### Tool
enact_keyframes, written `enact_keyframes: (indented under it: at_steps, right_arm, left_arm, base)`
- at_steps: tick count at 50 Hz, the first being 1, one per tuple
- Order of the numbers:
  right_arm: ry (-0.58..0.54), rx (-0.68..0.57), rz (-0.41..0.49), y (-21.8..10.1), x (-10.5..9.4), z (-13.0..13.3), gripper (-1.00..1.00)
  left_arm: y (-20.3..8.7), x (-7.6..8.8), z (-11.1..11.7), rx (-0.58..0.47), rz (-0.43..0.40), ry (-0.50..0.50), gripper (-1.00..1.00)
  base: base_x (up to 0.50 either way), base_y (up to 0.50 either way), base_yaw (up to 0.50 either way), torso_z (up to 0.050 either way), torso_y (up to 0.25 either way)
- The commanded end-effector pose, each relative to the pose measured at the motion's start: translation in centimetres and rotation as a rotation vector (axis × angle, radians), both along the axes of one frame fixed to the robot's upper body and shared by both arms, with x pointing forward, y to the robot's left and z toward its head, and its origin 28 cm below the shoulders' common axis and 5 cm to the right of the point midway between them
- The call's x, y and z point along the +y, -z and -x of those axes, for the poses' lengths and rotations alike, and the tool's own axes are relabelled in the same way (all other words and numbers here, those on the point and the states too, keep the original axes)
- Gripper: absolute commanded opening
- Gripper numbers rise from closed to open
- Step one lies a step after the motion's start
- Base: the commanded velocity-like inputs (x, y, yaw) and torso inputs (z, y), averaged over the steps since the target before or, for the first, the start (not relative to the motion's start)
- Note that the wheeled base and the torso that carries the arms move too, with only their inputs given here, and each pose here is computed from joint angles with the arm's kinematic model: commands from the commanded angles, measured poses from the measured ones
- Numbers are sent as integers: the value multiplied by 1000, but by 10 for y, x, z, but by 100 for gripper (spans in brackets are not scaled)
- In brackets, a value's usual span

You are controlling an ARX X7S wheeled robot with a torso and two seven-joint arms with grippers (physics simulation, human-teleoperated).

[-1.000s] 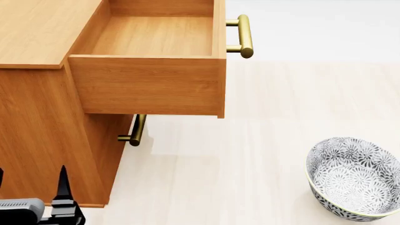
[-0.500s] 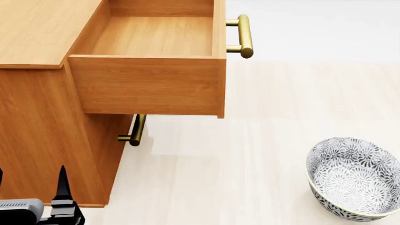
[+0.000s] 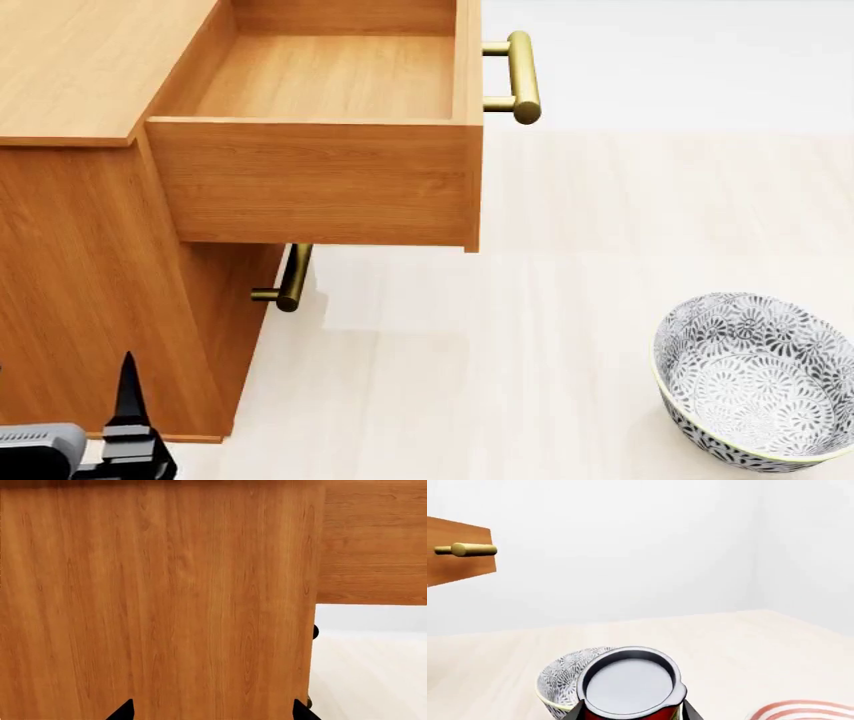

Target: Put the ketchup in the top drawer of the cabinet.

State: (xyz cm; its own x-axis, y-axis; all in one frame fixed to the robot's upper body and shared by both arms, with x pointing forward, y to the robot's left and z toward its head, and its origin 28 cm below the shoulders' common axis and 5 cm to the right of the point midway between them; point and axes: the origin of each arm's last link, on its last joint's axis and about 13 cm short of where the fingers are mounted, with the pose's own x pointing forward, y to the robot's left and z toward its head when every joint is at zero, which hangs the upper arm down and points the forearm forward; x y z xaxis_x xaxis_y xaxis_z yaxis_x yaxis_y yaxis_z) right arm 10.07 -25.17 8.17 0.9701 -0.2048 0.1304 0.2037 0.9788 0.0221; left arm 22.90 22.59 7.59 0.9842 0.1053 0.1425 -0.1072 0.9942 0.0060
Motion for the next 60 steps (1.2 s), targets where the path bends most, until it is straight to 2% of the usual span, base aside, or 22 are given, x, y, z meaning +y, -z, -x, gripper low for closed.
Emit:
enact_keyframes:
  at_steps: [1, 13, 30, 60]
  right_arm:
    - [10, -56, 44, -23, 2, -6, -100]
    - [11, -96, 65, -42, 3, -12, -100]
    - [-9, -193, 107, -87, 7, -26, -100]
    - [-31, -347, 143, -148, 17, -39, -100]
  left_arm:
    - [-1, 0, 0, -3, 1, 0, 100]
    - [-2, 1, -1, -5, 2, -2, 100]
    - [-2, 1, -2, -4, 3, -1, 100]
    - [-1, 2, -3, -3, 2, -3, 100]
  base:
    - [0, 0, 0, 0, 0]
    - [0, 0, 0, 0, 0]
    - [0, 0, 0, 0, 0]
    - [0, 0, 0, 0, 0]
